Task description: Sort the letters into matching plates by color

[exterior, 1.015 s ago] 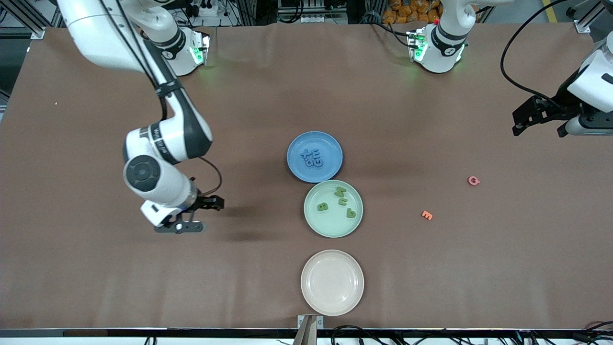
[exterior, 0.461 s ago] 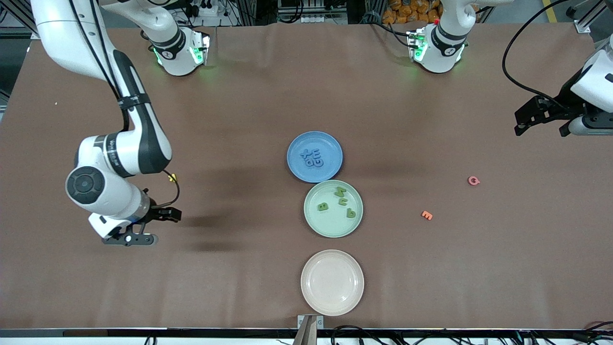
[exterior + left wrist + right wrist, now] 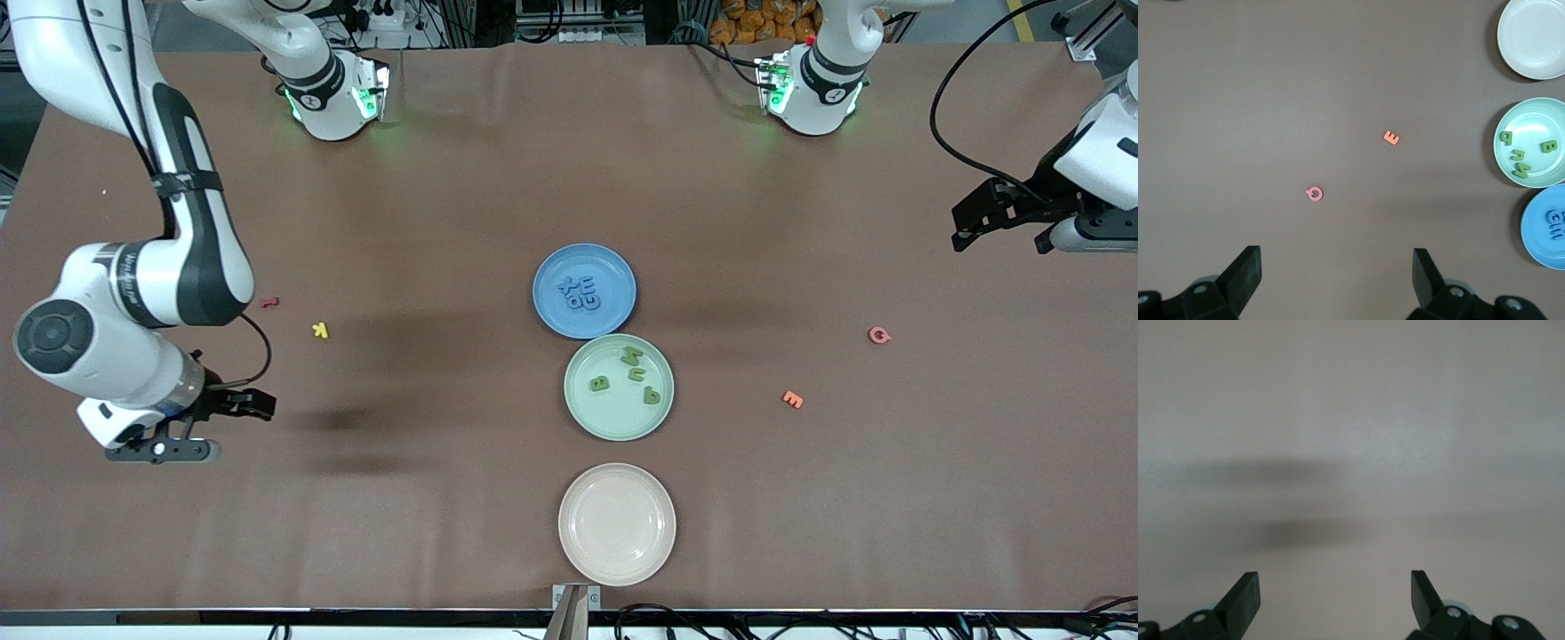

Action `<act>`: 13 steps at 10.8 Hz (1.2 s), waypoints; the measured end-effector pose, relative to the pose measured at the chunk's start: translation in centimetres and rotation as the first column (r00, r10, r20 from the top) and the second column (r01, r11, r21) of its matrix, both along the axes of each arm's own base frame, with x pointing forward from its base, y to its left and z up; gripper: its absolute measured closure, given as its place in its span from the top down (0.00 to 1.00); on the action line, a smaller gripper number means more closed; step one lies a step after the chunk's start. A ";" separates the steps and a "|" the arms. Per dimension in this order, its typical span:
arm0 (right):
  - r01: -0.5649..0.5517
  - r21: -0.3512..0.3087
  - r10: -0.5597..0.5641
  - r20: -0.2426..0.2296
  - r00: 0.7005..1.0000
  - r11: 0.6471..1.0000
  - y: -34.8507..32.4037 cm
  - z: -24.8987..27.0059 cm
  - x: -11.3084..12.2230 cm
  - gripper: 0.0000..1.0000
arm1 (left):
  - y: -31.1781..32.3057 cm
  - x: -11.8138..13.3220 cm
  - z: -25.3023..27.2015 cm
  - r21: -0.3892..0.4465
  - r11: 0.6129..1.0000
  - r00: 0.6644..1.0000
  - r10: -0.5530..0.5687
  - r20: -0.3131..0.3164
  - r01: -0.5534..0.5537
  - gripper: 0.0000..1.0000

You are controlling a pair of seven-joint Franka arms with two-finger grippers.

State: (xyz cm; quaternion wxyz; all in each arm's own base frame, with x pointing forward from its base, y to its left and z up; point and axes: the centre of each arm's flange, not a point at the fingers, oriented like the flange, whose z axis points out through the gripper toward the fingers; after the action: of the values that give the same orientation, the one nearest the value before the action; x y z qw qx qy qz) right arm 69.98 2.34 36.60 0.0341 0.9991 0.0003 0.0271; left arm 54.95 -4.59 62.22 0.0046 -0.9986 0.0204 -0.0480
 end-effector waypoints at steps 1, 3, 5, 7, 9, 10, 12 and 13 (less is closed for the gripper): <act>0.007 -0.002 -0.007 0.006 1.000 1.000 -0.9 1.2 -0.2 1.00 | 0.0 0.0 0.0 0.000 1.000 1.000 0.000 -0.001 0.000 1.00; 0.018 -0.007 -0.018 -0.009 1.000 1.000 -1.7 3.2 -0.8 1.00 | 0.0 0.0 -0.1 0.000 1.000 1.000 0.000 -0.001 0.000 1.00; 0.016 -0.024 -0.017 -0.029 0.999 1.000 -1.9 5.9 -1.4 1.00 | 0.0 0.0 -0.1 0.000 1.000 1.000 0.000 -0.002 0.000 1.00; 0.021 -0.031 -0.022 -0.048 0.999 0.999 -2.1 9.2 -2.4 1.00 | 0.0 0.1 -0.2 0.001 1.000 1.000 0.000 -0.004 0.000 1.00; 0.026 -0.032 -0.028 -0.038 0.999 0.999 -2.2 13.5 -3.7 1.00 | 0.0 0.1 -0.2 0.001 1.000 1.000 0.000 -0.005 0.000 1.00; 0.028 -0.030 -0.029 -0.016 0.999 0.999 -2.3 15.9 -4.3 1.00 | 0.0 0.1 -0.3 0.001 1.000 1.000 0.000 -0.005 0.000 1.00; 0.031 -0.025 -0.031 0.019 0.999 0.999 -2.4 20.1 -5.9 1.00 | 0.0 0.1 -0.3 0.001 1.000 1.000 0.000 -0.006 0.000 1.00; 0.033 -0.023 -0.033 0.012 0.999 0.999 -2.4 21.6 -6.8 1.00 | 0.0 0.1 -0.3 0.001 1.000 1.000 0.000 -0.006 0.000 1.00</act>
State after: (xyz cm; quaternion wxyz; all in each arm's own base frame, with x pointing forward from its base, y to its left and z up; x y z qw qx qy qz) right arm 63.14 -0.06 58.23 0.0461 0.9983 -0.0162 0.0323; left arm 55.08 -4.61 61.94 0.0049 -0.9988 0.0205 -0.0451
